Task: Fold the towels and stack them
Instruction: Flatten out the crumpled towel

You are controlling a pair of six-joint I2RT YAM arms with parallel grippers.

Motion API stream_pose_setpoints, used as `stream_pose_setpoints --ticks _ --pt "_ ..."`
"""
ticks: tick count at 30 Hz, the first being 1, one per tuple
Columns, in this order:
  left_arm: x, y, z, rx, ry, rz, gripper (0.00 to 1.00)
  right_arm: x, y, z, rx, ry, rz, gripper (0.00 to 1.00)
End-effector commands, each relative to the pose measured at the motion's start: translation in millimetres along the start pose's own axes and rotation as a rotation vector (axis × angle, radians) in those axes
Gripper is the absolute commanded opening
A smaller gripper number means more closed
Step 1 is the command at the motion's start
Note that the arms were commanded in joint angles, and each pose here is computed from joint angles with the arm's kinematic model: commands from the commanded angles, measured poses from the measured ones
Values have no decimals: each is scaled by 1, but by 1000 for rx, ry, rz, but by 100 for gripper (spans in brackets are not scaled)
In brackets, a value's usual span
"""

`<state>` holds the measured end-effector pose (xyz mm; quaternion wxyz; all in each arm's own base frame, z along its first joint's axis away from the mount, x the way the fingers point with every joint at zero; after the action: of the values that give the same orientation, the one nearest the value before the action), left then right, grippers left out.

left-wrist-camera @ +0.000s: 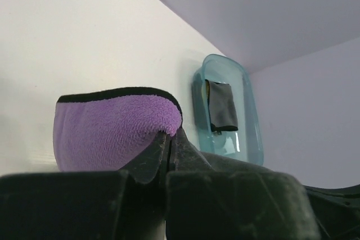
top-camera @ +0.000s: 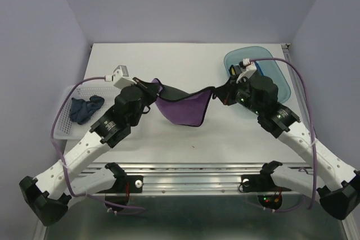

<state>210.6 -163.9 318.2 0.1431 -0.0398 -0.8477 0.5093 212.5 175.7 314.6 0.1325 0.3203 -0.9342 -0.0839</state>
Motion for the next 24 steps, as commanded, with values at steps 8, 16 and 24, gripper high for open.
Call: stream_pose_setpoints --ticks 8,16,24 --pt "-94 -59 -48 -120 -38 40 0 -72 -49 -99 115 -88 284 1" --pt "-91 1 -15 -62 38 -9 0 -65 -68 -38 71 28 320 1" --pt "-43 137 93 -59 367 -224 57 -16 -70 106 -178 333 330 12"
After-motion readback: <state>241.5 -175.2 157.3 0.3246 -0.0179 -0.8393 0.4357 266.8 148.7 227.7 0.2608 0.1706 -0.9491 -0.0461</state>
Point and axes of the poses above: each gripper's point midway between its finger pads, its own x axis back along the fingers, its own y axis along the line the jaws close on, z = x × y, the point moved 7 cm from there along x, back along the fingers, and after that the axes turned 13 degrees about x, right-handed, at the moved point
